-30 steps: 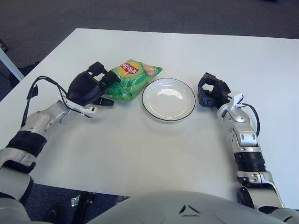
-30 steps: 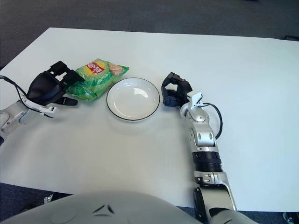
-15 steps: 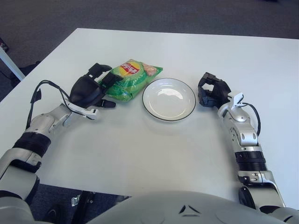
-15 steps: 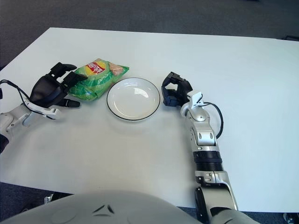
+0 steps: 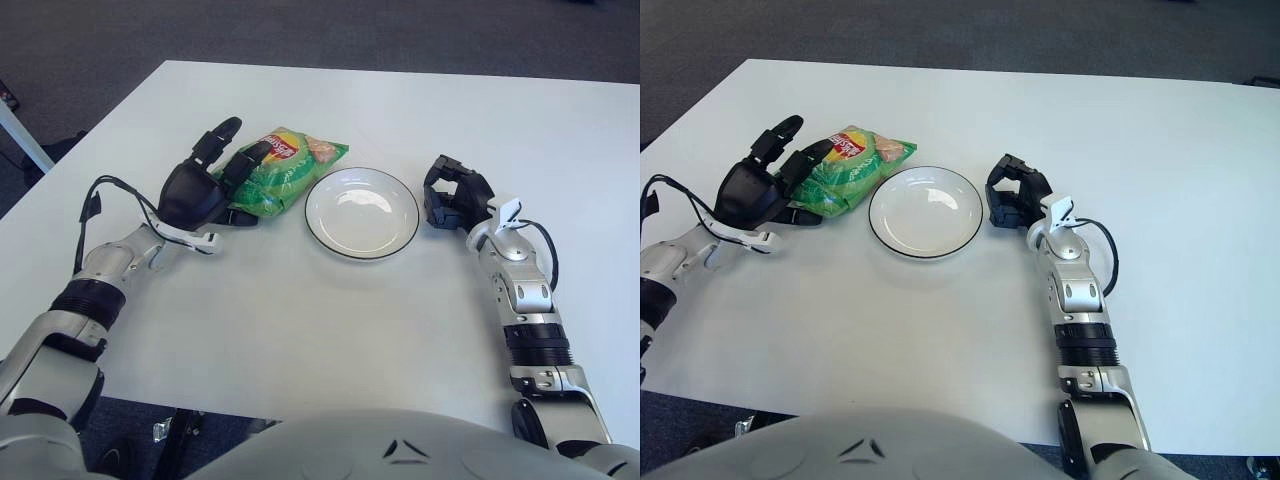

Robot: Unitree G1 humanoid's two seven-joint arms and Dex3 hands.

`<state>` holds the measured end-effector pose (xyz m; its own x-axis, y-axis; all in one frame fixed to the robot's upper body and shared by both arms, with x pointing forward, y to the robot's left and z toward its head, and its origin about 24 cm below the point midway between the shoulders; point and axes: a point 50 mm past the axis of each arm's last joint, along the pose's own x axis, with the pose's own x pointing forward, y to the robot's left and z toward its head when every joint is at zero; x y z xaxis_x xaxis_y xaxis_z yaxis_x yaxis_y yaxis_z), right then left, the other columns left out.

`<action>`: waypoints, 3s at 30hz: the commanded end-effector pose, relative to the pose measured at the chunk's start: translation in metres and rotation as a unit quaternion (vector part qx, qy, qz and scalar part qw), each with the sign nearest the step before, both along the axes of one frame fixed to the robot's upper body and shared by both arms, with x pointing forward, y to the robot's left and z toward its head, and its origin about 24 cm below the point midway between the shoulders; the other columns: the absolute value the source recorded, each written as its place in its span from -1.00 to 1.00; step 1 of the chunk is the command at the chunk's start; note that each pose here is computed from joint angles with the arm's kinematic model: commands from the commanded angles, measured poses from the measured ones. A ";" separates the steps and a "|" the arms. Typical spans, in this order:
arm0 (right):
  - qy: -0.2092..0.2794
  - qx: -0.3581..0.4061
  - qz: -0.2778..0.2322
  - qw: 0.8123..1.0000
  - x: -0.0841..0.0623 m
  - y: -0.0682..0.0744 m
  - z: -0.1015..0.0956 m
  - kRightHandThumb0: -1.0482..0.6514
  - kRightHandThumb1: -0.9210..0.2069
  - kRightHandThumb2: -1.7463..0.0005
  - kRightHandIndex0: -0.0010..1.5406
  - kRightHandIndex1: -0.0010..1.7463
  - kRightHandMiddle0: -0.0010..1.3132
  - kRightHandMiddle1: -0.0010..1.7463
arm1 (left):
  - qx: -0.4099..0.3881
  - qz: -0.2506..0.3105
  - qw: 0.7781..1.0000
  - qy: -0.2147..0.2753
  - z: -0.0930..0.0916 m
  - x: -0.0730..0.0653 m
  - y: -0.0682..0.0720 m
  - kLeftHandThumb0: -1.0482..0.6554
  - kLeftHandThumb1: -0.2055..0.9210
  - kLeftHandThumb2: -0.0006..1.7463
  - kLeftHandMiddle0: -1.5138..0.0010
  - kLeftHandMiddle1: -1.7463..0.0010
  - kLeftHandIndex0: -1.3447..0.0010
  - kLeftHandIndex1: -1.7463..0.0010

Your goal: Put the snack into the plate.

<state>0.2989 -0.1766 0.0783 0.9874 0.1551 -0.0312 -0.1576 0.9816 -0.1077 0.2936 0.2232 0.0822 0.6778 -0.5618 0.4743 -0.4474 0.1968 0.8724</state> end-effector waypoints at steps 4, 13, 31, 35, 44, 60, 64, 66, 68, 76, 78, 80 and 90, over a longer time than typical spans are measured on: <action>0.074 -0.024 -0.012 0.997 -0.008 -0.007 -0.028 -0.30 -0.07 -0.39 0.63 1.00 -0.16 1.00 | 0.000 0.014 1.000 -0.009 -0.001 0.007 -0.006 -0.93 1.00 -0.54 1.00 1.00 1.00 1.00; 0.074 -0.029 -0.007 0.997 -0.008 -0.007 -0.028 -0.31 -0.07 -0.40 0.63 1.00 -0.15 1.00 | 0.002 0.022 1.000 -0.005 -0.001 0.009 -0.013 -0.91 1.00 -0.56 1.00 1.00 1.00 1.00; 0.070 -0.040 0.005 0.997 -0.007 -0.007 -0.028 -0.31 -0.05 -0.42 0.66 1.00 -0.14 1.00 | 0.008 -0.008 0.998 0.062 -0.006 0.025 -0.035 -0.91 1.00 -0.70 1.00 1.00 1.00 1.00; 0.067 -0.040 0.010 0.997 -0.008 -0.007 -0.028 -0.31 -0.05 -0.42 0.66 1.00 -0.14 1.00 | 0.017 -0.041 0.992 0.120 -0.008 0.035 -0.045 -0.89 1.00 -0.69 1.00 1.00 1.00 1.00; 0.067 -0.040 0.009 0.997 -0.009 -0.007 -0.027 -0.31 -0.05 -0.42 0.66 1.00 -0.14 1.00 | 0.035 -0.062 0.986 0.148 -0.012 0.048 -0.061 -0.56 0.80 -0.40 0.70 0.87 1.00 0.47; 0.067 -0.035 0.010 0.997 -0.012 -0.005 -0.025 -0.31 -0.05 -0.41 0.64 1.00 -0.14 1.00 | 0.042 -0.021 0.987 0.154 -0.022 0.052 -0.059 0.31 0.33 0.17 0.52 -0.93 0.67 -0.88; 0.067 -0.033 0.011 0.997 -0.013 -0.006 -0.025 -0.31 -0.05 -0.41 0.64 1.00 -0.14 1.00 | 0.045 0.007 0.989 0.143 -0.025 0.053 -0.053 0.25 0.07 0.40 0.31 -0.98 0.50 -0.96; 0.067 -0.033 0.012 0.997 -0.013 -0.006 -0.025 -0.31 -0.05 -0.42 0.64 1.00 -0.14 1.00 | 0.046 0.013 0.990 0.133 -0.026 0.053 -0.053 0.24 -0.06 0.49 0.19 -0.95 0.44 -0.98; 0.067 -0.032 0.012 0.997 -0.013 -0.006 -0.024 -0.31 -0.05 -0.42 0.64 1.00 -0.14 1.00 | 0.050 0.019 0.991 0.121 -0.026 0.054 -0.052 0.23 -0.12 0.52 0.13 -0.91 0.40 -0.99; 0.067 -0.033 0.014 0.997 -0.013 -0.006 -0.024 -0.31 -0.04 -0.42 0.64 1.00 -0.14 1.00 | 0.066 0.033 0.994 0.086 -0.028 0.053 -0.050 0.23 -0.26 0.56 -0.03 -0.73 0.28 -1.00; 0.067 -0.033 0.016 0.997 -0.013 -0.006 -0.024 -0.31 -0.04 -0.42 0.64 1.00 -0.14 1.00 | 0.073 0.035 0.994 0.078 -0.028 0.053 -0.050 0.23 -0.28 0.56 -0.06 -0.69 0.26 -1.00; 0.067 -0.033 0.017 0.997 -0.013 -0.006 -0.024 -0.31 -0.04 -0.42 0.65 1.00 -0.13 1.00 | 0.077 0.037 0.994 0.075 -0.028 0.053 -0.049 0.23 -0.29 0.57 -0.07 -0.68 0.25 -1.00; 0.067 -0.035 0.022 0.997 -0.012 -0.006 -0.025 -0.32 -0.02 -0.44 0.67 1.00 -0.12 1.00 | 0.079 0.039 0.993 0.075 -0.029 0.052 -0.048 0.23 -0.33 0.66 -0.01 -0.86 0.27 -1.00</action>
